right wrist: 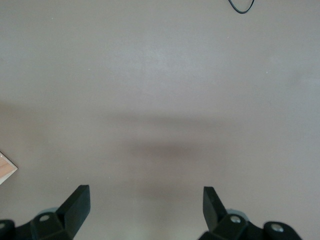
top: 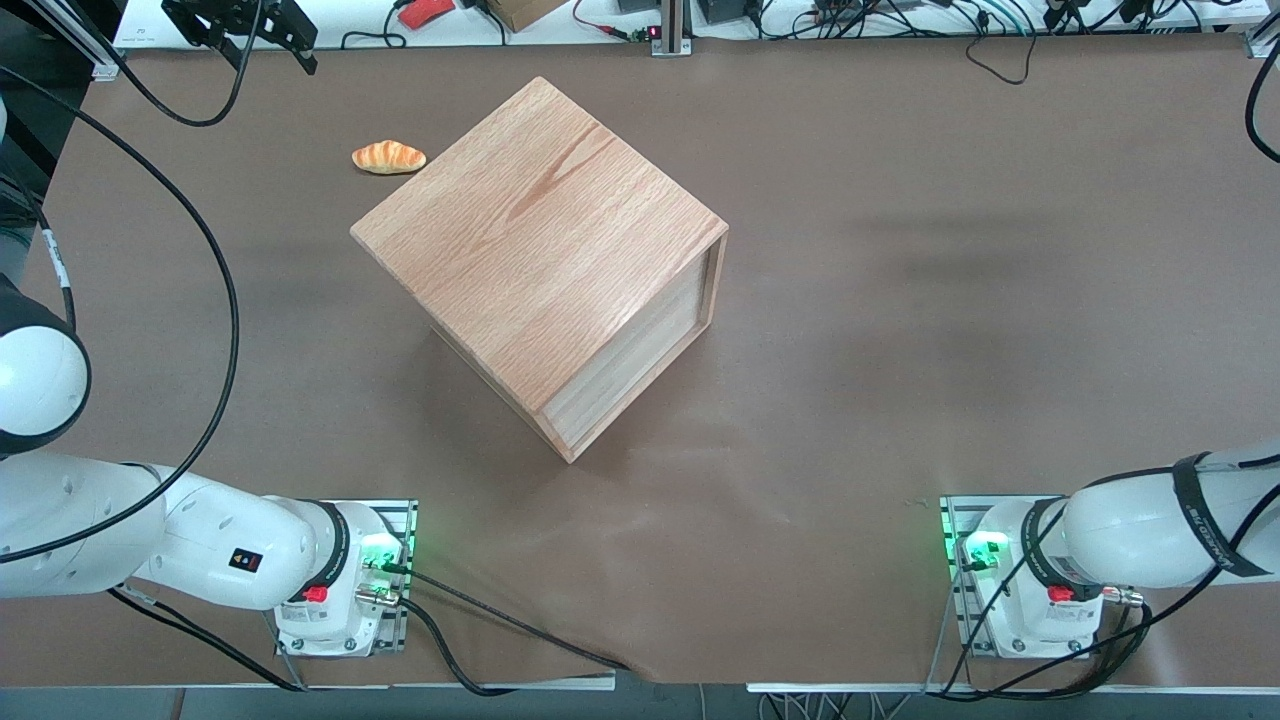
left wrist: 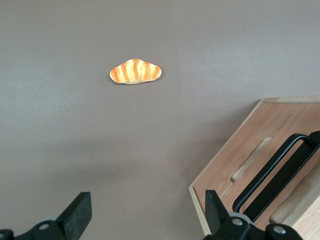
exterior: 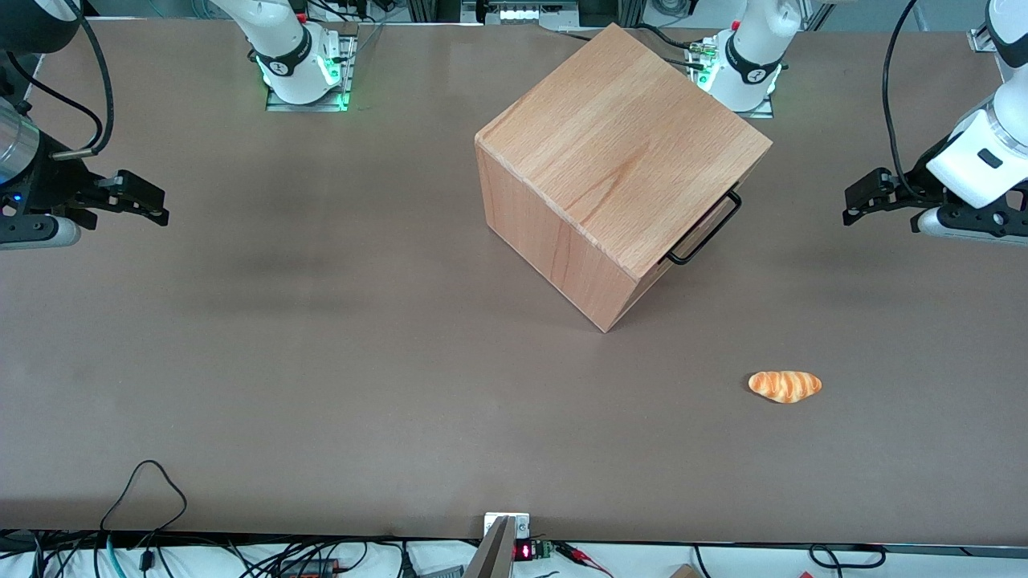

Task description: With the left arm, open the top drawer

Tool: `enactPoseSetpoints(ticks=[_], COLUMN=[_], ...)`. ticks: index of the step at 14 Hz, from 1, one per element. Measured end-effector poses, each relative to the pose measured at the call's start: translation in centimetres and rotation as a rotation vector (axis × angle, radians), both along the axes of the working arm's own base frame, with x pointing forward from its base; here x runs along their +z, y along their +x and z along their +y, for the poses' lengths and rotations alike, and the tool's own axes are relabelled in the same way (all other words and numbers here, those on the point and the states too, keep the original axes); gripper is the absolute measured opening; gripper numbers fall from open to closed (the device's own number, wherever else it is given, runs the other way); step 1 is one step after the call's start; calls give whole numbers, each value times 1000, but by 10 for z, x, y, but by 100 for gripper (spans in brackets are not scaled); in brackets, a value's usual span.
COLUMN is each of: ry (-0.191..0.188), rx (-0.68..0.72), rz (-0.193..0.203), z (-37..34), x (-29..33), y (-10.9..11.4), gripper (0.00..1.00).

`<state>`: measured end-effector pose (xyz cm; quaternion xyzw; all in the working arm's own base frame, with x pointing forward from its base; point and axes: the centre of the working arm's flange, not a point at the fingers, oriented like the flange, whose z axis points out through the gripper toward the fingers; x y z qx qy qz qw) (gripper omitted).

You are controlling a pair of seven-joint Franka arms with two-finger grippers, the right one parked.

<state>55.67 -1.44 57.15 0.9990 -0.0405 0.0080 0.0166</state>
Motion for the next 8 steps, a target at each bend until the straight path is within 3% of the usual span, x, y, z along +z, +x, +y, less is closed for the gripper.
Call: enactPoseSetpoints(ticks=[2,8], ry=[0,0], rx=[48,69], rz=[19,20], z=[3,6], x=[3,9], y=[-2,-3], gripper=[100,100])
